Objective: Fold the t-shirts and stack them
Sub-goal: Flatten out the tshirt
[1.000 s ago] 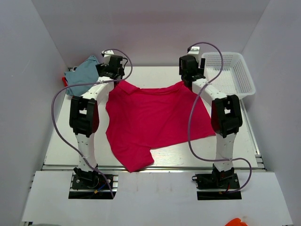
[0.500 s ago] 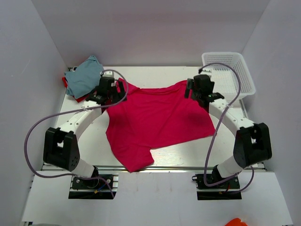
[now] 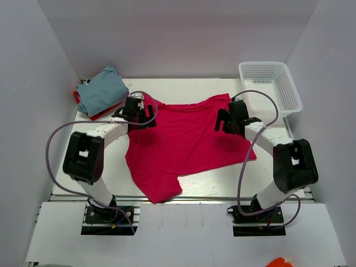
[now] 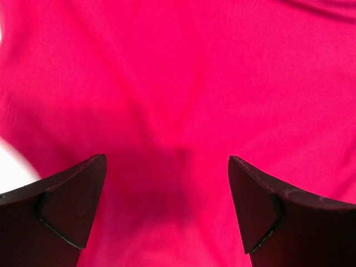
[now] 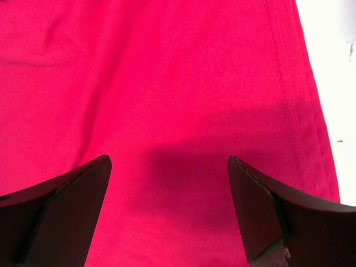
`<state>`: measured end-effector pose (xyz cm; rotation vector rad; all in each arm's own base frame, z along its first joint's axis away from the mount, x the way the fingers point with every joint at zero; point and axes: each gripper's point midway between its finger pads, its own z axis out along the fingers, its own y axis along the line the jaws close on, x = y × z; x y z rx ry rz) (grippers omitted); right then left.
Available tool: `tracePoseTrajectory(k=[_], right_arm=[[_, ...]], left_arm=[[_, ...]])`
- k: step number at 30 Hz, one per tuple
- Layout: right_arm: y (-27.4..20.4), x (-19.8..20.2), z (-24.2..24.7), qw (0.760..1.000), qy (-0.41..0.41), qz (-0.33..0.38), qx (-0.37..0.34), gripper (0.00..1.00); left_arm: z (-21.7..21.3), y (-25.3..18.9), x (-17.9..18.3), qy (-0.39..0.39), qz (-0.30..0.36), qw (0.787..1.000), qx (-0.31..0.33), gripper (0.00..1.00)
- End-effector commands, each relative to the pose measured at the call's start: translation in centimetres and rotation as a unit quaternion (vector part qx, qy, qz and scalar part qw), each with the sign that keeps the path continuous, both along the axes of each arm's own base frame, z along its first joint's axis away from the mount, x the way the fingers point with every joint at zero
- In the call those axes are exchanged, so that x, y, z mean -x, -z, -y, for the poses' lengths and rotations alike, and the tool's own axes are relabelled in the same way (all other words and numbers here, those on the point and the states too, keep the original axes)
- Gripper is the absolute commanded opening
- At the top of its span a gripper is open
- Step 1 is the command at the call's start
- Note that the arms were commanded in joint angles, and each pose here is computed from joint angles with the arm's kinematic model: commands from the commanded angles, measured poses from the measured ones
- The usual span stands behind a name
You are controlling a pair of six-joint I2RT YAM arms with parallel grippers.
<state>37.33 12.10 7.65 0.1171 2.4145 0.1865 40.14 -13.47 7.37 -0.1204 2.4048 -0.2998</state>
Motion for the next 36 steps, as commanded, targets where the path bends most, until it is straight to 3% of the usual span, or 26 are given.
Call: tracePoseTrajectory(k=[1, 12, 22, 28, 36], right_arm=[[0.7, -1.1, 0.1, 1.0, 0.007, -0.007, -0.002, 0.9], [3.7, -5.1, 0.9, 0.998, 0.045, -0.033, 0.002, 0.9], [5.7, -6.2, 1.6, 0.997, 0.042, -0.061, -0.007, 0.9], [4.6, -7.4, 0.8, 0.998, 0.018, -0.055, -0.015, 0.9], [-2.9, -7.7, -2.0, 0.996, -0.081, 0.013, -0.046, 0.9]], left_arm=[[0.5, -2.3, -4.3, -0.007, 0.045, 0.999, 0.01, 1.0], [-0.7, 5.2, -10.0, -0.035, -0.064, 0.993, -0.094, 1.0], [-0.2, 9.8, -15.9, -0.04, -0.096, 0.985, -0.135, 1.0], [0.5, 7.1, -18.0, -0.028, -0.052, 0.994, -0.091, 1.0], [2.1, -3.9, -19.0, -0.002, 0.056, 0.998, -0.038, 1.0]])
